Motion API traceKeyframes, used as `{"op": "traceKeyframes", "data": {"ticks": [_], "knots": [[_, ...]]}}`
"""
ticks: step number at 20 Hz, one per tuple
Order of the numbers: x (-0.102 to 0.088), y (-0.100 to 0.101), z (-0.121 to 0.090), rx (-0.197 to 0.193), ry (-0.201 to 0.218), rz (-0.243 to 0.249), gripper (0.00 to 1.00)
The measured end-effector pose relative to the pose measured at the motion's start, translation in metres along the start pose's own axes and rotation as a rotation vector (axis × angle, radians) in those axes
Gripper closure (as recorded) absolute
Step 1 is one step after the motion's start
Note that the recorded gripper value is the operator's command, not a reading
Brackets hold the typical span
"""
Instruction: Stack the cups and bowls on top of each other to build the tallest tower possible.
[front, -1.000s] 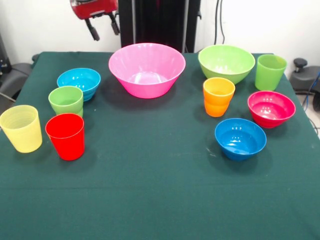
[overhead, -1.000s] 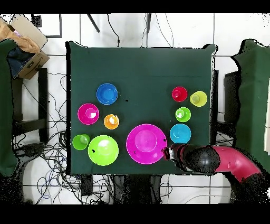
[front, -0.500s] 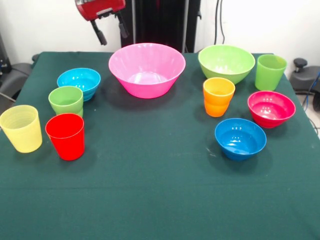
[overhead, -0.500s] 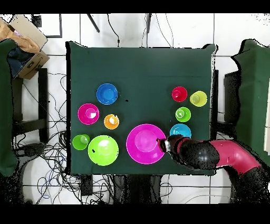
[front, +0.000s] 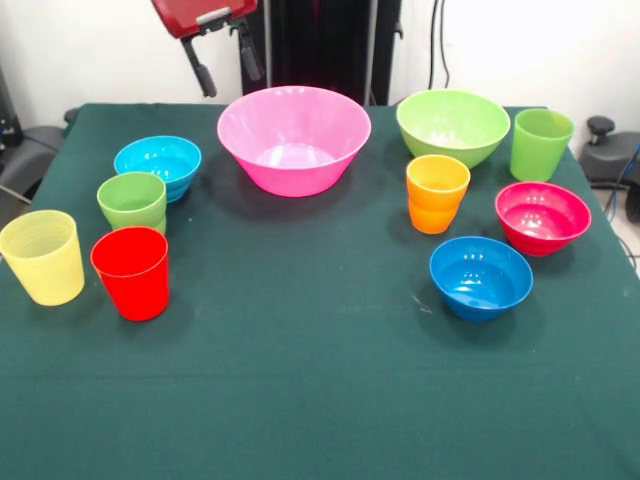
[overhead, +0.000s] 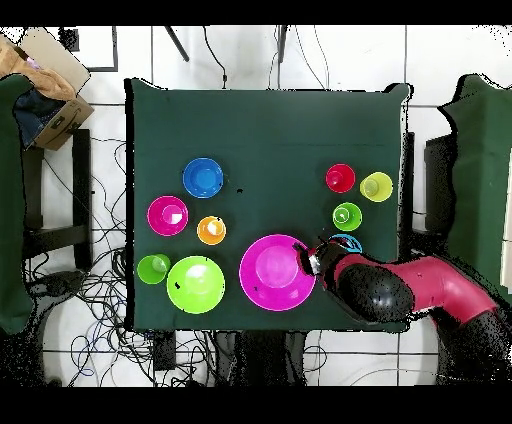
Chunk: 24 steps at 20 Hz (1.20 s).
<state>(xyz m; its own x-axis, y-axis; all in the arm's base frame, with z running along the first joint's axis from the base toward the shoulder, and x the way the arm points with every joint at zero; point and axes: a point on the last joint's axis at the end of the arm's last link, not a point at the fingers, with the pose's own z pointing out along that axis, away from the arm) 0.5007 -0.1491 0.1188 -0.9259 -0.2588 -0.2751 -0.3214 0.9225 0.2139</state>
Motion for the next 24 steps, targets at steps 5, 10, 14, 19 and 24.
{"op": "traceKeyframes", "data": {"ticks": [5, 10, 14, 19, 24], "knots": [[0.001, -0.005, -0.002, 0.113, 0.004, -0.157, 0.0], [0.003, -0.023, -0.003, 0.142, -0.009, -0.183, 0.0], [0.005, -0.045, -0.004, 0.138, -0.02, -0.187, 0.0], [0.007, -0.068, -0.002, 0.13, -0.038, -0.224, 0.0], [0.006, -0.084, 0.004, 0.121, -0.065, -0.276, 0.0]]}}
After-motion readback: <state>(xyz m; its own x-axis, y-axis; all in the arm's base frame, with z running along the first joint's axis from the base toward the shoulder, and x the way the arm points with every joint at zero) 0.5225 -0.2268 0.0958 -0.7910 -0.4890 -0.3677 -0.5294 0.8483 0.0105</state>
